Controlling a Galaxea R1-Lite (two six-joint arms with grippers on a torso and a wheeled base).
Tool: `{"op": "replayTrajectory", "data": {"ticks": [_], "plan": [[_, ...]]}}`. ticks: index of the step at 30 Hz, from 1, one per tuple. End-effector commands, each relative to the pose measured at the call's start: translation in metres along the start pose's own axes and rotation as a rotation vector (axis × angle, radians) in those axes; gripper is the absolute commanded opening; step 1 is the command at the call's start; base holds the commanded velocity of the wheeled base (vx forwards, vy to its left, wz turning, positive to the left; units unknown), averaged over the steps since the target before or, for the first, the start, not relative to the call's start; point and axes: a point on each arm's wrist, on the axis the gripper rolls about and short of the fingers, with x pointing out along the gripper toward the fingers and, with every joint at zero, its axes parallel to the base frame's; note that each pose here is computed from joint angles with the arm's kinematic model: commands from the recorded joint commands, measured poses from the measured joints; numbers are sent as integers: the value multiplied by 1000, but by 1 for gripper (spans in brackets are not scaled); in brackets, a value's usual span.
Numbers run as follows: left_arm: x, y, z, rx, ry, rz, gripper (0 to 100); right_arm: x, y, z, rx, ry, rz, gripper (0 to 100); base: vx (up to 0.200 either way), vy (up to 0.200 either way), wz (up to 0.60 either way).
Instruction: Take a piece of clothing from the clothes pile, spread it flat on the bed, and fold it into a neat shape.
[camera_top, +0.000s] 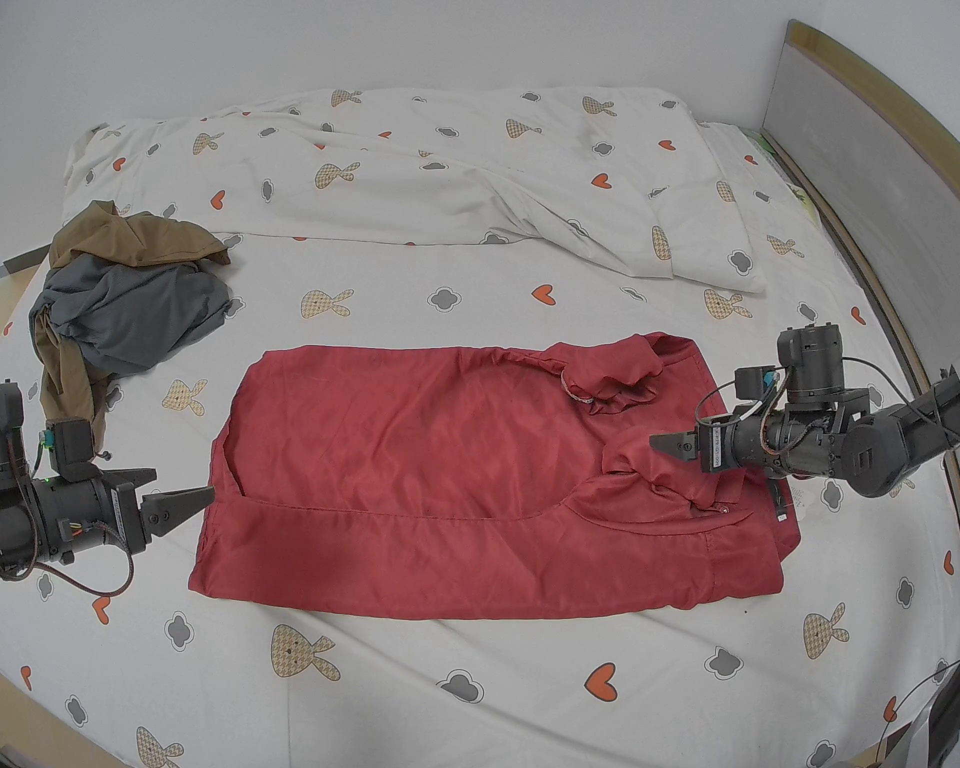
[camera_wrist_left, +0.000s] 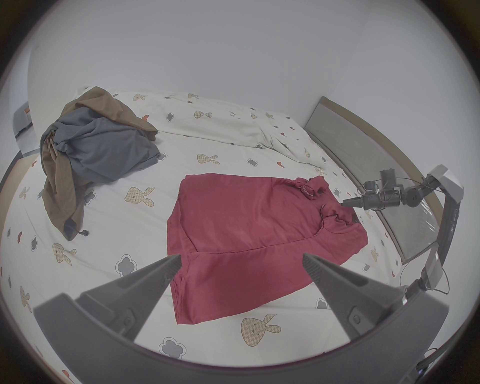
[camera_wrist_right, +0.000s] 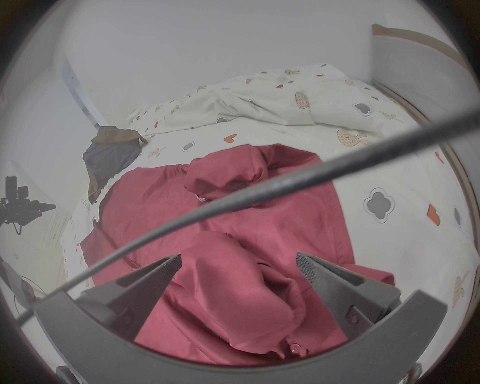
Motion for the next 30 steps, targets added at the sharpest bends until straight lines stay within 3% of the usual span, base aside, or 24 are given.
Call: {"op": "replayTrajectory", "data": {"ticks": [1,19,20,30], "plan": [[-1,-1,1,5,-6,0,100,14,2,-8,1,35,10,100,0,0,0],[5,2,-3,-5,23,-5,100,-2,13,-25,27,89,30,100,0,0,0],[6,2,-4,-6,25,-5,100,-1,13,-25,27,91,32,0,0,0,0],[7,2,-4,-8,29,-5,100,-8,27,-21,3,69,49,0,0,0,0]]}}
